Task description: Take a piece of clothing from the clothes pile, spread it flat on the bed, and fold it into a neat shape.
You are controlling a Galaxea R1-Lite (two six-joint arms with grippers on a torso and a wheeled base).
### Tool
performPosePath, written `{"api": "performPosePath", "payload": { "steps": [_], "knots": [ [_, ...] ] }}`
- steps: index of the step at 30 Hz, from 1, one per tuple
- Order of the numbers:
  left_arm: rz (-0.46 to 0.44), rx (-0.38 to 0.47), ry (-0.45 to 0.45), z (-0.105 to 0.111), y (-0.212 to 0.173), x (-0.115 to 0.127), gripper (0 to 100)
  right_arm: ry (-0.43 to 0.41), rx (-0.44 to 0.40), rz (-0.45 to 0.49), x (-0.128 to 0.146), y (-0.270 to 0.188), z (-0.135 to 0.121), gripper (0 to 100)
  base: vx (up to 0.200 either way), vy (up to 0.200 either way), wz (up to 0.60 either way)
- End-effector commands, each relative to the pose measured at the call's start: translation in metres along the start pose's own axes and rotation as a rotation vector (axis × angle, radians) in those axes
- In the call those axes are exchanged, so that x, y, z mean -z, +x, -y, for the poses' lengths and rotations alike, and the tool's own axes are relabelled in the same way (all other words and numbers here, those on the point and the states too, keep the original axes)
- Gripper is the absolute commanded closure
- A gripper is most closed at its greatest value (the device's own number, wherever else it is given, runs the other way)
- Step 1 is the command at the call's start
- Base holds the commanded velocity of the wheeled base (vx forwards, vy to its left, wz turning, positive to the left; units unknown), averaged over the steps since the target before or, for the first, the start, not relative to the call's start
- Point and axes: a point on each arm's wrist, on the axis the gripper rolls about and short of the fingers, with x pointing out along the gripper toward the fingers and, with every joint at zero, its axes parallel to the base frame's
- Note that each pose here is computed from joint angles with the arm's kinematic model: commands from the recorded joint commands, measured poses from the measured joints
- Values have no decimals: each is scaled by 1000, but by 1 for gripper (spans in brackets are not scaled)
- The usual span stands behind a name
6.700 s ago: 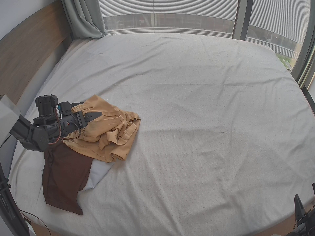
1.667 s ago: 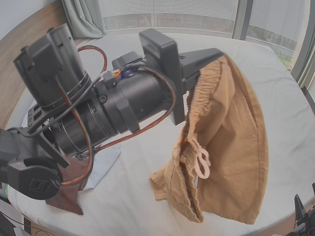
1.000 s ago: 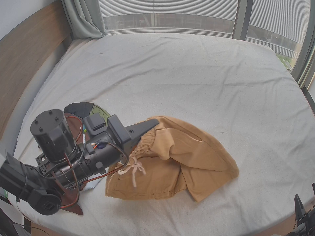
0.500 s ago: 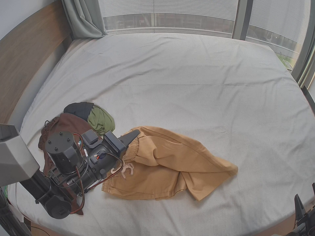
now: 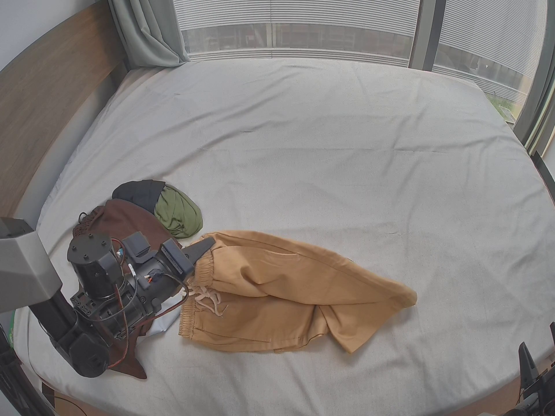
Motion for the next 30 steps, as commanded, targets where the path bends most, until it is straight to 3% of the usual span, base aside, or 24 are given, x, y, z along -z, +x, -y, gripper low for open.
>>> {"api": "performPosePath", "payload": {
  "steps": [1,5,15,30],
  "knots": [
    [-28,-37,44,-9,-10,1,100,-2,-1,-9,5,1,0,0,0,0,0],
    [-4,-58,136,-16,-11,-6,100,-5,-1,-11,5,1,0,0,0,0,0],
    [17,-128,142,-37,-2,-11,100,-13,-5,-6,5,0,0,0,0,0,0],
    [37,-128,156,-37,-2,-16,100,-25,-7,-3,5,0,0,0,0,0,0]
  ]
}}
